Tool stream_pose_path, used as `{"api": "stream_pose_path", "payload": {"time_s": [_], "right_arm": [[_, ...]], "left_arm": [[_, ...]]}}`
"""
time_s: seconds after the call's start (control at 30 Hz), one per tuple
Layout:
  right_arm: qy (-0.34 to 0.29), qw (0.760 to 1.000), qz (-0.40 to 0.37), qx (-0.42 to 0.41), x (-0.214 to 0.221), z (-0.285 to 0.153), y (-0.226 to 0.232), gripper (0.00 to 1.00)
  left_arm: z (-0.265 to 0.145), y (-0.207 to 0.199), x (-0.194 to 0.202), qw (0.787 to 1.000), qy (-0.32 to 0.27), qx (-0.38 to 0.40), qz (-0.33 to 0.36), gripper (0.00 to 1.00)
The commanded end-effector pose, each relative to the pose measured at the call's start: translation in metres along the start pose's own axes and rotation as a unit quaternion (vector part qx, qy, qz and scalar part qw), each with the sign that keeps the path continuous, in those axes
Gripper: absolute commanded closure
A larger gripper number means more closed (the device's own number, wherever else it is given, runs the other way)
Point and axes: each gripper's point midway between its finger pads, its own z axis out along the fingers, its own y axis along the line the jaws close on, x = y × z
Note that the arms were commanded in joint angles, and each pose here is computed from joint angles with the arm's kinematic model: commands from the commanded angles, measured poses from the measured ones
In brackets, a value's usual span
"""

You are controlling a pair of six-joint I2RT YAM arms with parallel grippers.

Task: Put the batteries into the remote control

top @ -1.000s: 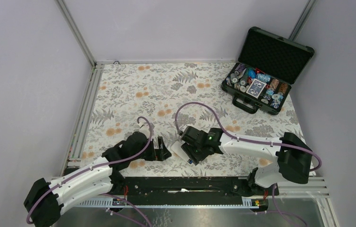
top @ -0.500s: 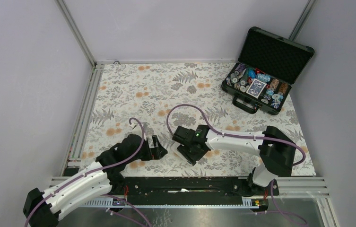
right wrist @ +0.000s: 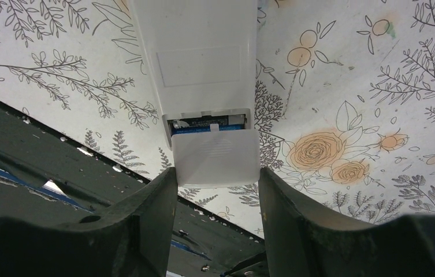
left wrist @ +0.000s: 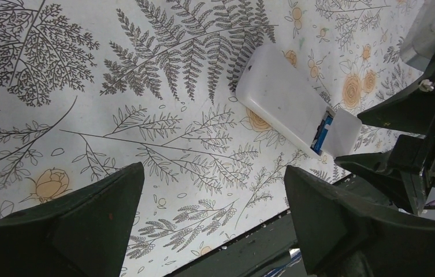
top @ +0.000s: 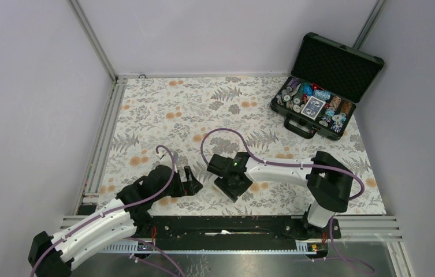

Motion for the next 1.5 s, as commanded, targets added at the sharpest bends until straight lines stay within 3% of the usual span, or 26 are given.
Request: {"api": "stream_pose_path", "payload": {"time_s": [0.0,0.9,1.07,1.47], "right_arm": [[-0.012,1.000,-0.011,-0.010,-0.012,-0.005,0.008,0.75],[-0.009,1.000,-0.014,-0.019,-0.020,0.007,0.016,0.74],[-0.006,1.000,-0.011,-0.017,-0.019,0.010,0.016,0.69],[-0.009,1.000,-0.006,-0.021,-0.020,0.013,0.017,0.42]], "left_arm": [[0.000,0.000,-0.008,1.000,-0.019,-0.001,-0.005,0.01],[0.000,0.003,-0.005,1.000,-0.017,-0.002,-0.003,0.01],[0.001,0.002,-0.004,1.000,-0.015,0.000,-0.002,0.01],[0.001,0.000,-0.004,1.000,-0.012,0.001,-0.001,0.01]]}}
